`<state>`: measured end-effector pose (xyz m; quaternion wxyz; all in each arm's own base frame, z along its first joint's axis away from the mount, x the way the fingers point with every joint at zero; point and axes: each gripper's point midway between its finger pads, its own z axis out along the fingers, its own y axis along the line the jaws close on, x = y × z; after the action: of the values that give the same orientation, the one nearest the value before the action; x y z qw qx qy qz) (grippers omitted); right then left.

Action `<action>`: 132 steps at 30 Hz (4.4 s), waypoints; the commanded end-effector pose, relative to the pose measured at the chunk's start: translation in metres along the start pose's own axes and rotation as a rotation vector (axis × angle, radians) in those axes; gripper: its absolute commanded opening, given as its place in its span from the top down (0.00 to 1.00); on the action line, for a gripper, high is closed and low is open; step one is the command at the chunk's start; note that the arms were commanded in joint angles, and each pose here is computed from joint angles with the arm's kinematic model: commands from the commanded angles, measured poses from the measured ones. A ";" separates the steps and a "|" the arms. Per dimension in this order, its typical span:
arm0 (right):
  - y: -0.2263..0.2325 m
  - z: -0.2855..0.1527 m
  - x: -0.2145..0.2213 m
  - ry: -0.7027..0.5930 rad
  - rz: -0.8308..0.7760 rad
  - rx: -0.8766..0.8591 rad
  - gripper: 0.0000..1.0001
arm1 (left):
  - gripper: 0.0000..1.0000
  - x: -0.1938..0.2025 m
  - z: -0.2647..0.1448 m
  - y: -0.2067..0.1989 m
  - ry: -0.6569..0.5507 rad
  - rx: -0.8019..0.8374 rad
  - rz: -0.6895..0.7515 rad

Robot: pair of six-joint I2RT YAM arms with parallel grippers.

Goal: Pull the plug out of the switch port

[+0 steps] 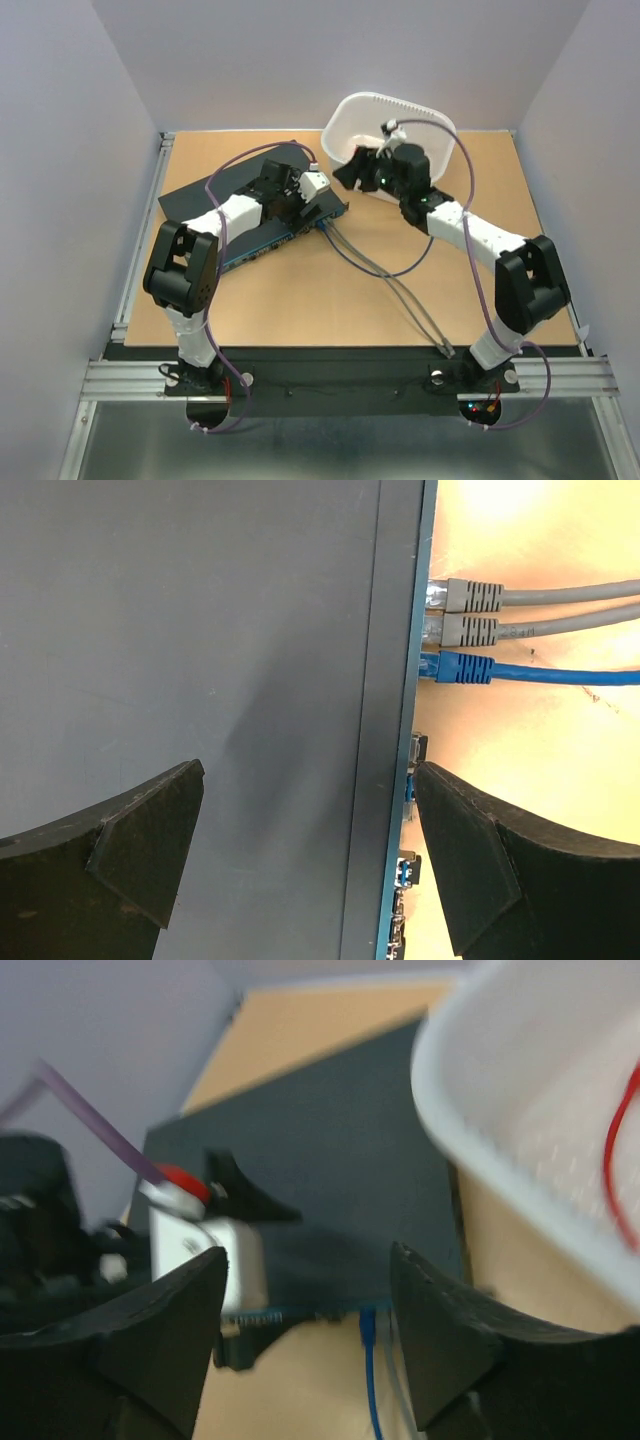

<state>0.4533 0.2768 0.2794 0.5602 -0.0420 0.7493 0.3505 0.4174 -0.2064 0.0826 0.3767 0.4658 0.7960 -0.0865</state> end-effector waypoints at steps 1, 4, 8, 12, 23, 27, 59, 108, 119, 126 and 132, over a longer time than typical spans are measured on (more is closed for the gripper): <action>-0.026 -0.002 0.087 0.131 0.213 0.000 0.36 | 0.03 0.001 0.002 0.003 0.004 -0.025 0.006; -0.031 0.002 0.109 0.174 0.255 -0.006 0.45 | 0.03 0.006 0.005 0.008 0.013 -0.060 0.011; -0.041 0.012 0.138 0.228 0.302 -0.005 0.50 | 0.03 0.014 0.011 0.005 0.027 -0.052 0.005; -0.048 0.022 0.157 0.251 0.338 -0.015 0.55 | 0.04 0.016 0.014 0.006 0.031 -0.059 0.000; -0.047 0.012 0.165 0.219 0.371 0.015 0.56 | 0.04 0.014 0.018 0.007 0.025 -0.058 -0.013; -0.037 -0.011 0.165 0.189 0.341 0.065 0.56 | 0.04 0.017 0.023 0.006 0.031 -0.053 -0.020; -0.062 0.025 0.189 0.052 0.495 0.092 0.53 | 0.04 0.010 0.025 0.011 0.017 -0.060 -0.013; -0.085 -0.002 0.219 0.093 0.552 0.058 0.99 | 0.04 0.037 0.049 0.006 0.097 -0.054 -0.017; -0.061 -0.022 0.128 0.024 0.165 0.110 1.00 | 0.04 0.017 0.030 0.016 0.054 -0.074 -0.026; 0.002 -0.032 0.027 -0.087 -0.040 -0.045 1.00 | 0.04 0.001 0.015 0.025 0.036 -0.093 -0.041; 0.097 -0.051 -0.118 -0.337 -0.154 -0.264 1.00 | 0.04 -0.003 0.010 0.028 0.034 -0.108 -0.047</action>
<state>0.4276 0.2794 0.3127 0.6129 -0.0530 0.6854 0.3896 0.4448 -0.2243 0.0770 0.4028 0.4395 0.7981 -0.0868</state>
